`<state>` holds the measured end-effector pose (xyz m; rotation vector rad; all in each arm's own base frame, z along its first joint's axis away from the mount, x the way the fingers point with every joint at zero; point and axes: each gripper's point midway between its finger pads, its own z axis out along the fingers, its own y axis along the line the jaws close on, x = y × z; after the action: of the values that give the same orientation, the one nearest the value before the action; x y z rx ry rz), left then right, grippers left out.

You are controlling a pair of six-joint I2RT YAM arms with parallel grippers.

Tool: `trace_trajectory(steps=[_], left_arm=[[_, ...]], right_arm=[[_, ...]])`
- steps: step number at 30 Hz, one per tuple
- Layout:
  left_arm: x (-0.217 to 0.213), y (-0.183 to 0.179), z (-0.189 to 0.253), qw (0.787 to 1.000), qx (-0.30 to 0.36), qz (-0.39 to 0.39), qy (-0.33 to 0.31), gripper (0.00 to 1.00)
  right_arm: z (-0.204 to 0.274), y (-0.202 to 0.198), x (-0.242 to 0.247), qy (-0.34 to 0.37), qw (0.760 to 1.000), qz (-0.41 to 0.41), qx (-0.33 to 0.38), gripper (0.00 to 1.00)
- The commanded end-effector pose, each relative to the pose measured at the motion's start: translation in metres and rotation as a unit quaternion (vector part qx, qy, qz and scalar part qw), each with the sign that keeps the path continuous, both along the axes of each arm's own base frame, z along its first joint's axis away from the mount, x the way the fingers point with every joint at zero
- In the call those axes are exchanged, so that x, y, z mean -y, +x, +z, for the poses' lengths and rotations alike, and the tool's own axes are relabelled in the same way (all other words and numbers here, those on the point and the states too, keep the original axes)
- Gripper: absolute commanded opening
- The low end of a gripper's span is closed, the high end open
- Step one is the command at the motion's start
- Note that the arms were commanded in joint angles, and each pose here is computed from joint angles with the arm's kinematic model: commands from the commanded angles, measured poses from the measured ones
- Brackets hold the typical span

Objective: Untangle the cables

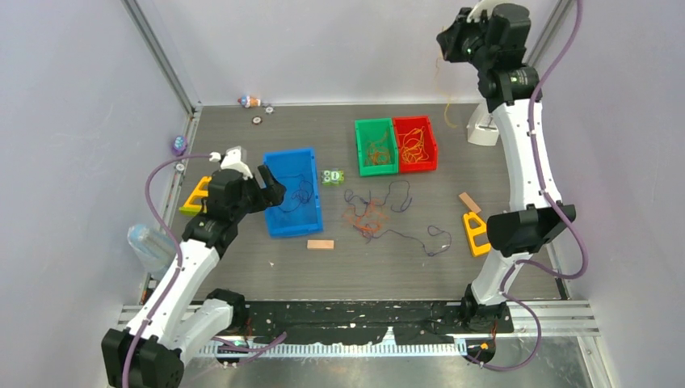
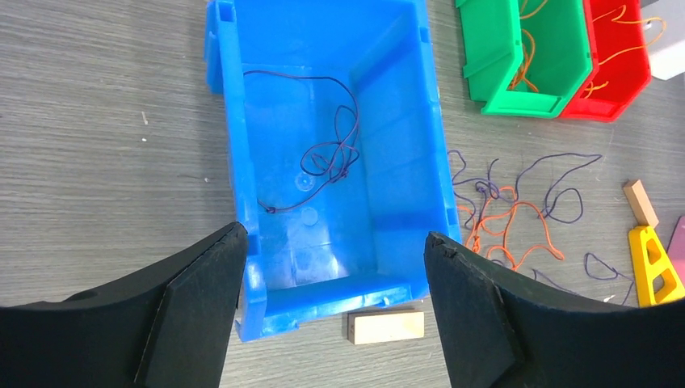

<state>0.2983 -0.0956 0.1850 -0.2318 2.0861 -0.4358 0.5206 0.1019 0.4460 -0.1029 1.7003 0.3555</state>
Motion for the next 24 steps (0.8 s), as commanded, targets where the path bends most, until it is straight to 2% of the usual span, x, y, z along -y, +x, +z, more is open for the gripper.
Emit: trace_trajectory(steps=[1, 4, 15, 20, 24], left_arm=[[-0.004, -0.001, 0.023, 0.998, 0.059, 0.006, -0.006, 0.82], [-0.011, -0.005, 0.022, 0.998, 0.061, 0.016, 0.005, 0.83], [-0.011, -0.005, 0.024, 0.999, 0.047, 0.016, 0.012, 0.82], [-0.011, -0.005, 0.028, 0.998, 0.062, 0.019, 0.005, 0.82], [-0.012, -0.003, 0.033, 0.997, 0.071, 0.021, 0.002, 0.83]], right_arm=[[0.062, -0.028, 0.002, -0.003, 0.998, 0.006, 0.067, 0.05], [0.08, -0.033, -0.004, 0.008, 0.996, 0.021, 0.086, 0.05], [0.061, -0.014, -0.023, 0.042, 0.995, 0.061, 0.065, 0.05], [0.025, 0.002, -0.033, 0.064, 0.994, 0.077, 0.035, 0.05], [-0.022, 0.016, -0.039, 0.079, 0.993, 0.084, -0.004, 0.05]])
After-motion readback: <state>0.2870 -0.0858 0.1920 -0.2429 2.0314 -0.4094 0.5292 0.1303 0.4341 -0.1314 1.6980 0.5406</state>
